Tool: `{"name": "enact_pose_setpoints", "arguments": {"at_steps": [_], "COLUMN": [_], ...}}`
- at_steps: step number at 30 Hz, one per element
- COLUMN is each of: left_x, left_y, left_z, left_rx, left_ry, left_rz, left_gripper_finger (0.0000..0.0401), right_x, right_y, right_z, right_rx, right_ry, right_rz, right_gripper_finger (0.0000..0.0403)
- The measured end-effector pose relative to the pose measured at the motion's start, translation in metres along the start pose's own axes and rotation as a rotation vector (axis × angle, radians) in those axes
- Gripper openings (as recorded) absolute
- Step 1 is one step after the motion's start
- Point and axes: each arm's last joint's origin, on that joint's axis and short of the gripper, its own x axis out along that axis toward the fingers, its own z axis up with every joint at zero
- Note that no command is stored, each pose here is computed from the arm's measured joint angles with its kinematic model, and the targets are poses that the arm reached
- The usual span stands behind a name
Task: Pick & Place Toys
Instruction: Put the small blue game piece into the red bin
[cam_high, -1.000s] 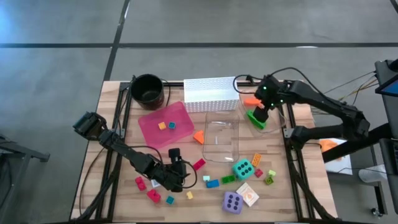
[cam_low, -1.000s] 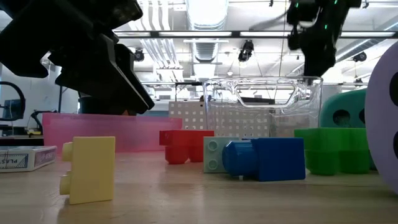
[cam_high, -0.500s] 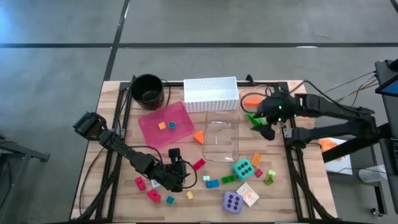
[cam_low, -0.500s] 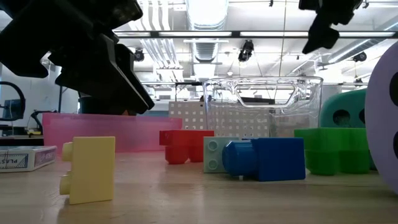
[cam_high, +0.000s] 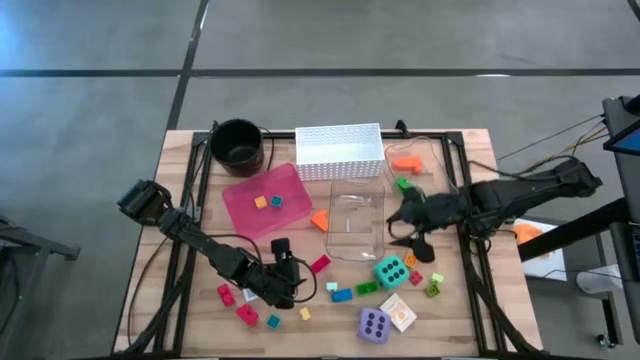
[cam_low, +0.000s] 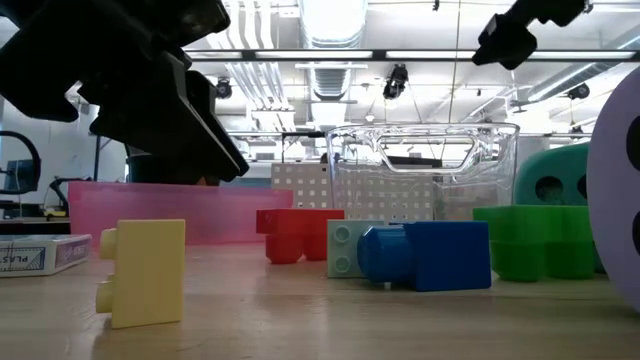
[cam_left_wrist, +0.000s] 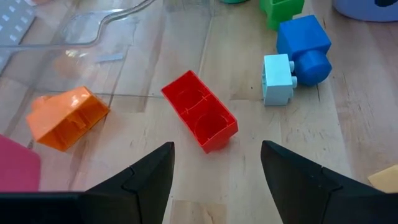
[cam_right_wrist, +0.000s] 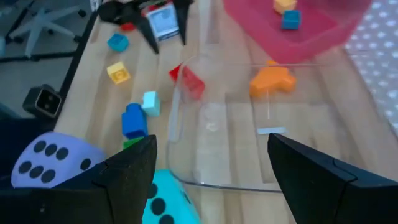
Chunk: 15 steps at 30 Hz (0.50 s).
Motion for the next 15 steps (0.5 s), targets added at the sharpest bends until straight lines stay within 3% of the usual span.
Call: {"name": "enact_pose_setpoints", "arguments": {"at_steps": [7,15], "left_x": [-0.002,-0.017], "left_y": [-0.004,-0.011], "left_z": [0.003,0.032], "left_rx": [0.006,0.026], "left_ry": [0.030,0.103], "left_rz": [-0.122,-0.198], "left_gripper_finger": [0.0242,0.0242], "right_x": [0.033,0.043], "right_y": [0.020,0.025], "right_z": [-0.020,-0.013], "right_rx": [-0.069,-0.083], "right_ry": [-0.001,0.011], "right_rz": [0.039,0.039], "right_gripper_finger": [0.0306,0.0306]}}
